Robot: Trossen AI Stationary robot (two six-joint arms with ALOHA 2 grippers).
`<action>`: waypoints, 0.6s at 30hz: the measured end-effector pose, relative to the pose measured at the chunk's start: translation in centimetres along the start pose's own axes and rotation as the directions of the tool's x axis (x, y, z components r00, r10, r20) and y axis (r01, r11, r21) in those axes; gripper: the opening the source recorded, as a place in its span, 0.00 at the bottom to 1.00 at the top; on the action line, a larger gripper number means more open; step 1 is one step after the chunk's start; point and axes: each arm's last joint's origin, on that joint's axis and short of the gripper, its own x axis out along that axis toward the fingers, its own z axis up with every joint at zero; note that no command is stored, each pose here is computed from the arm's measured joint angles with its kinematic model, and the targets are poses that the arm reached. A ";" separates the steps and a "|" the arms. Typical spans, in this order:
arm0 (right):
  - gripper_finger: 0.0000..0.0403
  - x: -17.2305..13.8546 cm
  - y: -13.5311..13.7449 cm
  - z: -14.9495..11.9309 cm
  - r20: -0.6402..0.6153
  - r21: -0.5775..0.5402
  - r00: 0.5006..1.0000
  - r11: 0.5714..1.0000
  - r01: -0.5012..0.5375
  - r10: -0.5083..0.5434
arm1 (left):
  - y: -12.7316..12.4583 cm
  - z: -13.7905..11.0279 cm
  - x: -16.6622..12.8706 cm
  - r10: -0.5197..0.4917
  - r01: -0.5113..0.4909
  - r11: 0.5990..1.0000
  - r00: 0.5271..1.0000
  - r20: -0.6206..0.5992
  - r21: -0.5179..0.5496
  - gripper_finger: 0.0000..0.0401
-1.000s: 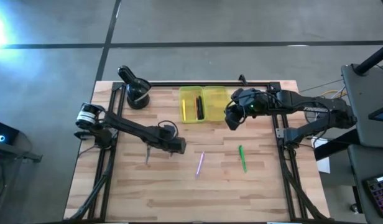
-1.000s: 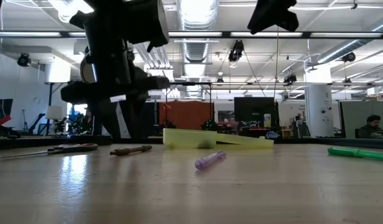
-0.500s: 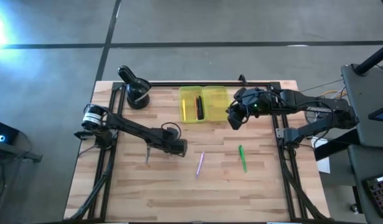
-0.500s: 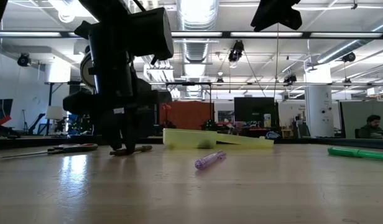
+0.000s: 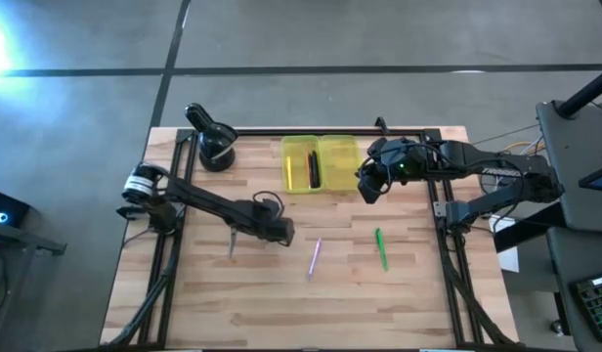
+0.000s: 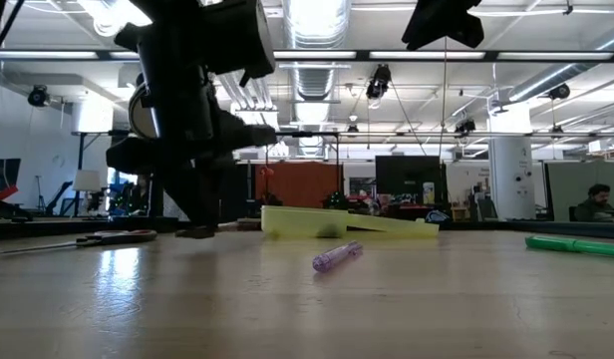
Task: Pick & place school supplies into a supply box
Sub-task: Put the brown pen into the yellow supply box
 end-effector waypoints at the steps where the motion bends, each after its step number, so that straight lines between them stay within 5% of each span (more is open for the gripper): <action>1: 0.19 0.0 0.0 0.0 0.000 0.000 1.000 1.000 0.000 0.000 | 0.0 0.1 -0.3 -0.008 0.008 1.000 1.000 0.005 -0.002 0.04; 18: 0.18 0.0 0.0 0.1 0.006 0.001 1.000 1.000 -0.001 0.001 | 0.6 1.6 -4.8 -0.118 0.126 0.991 0.981 0.155 -0.043 0.00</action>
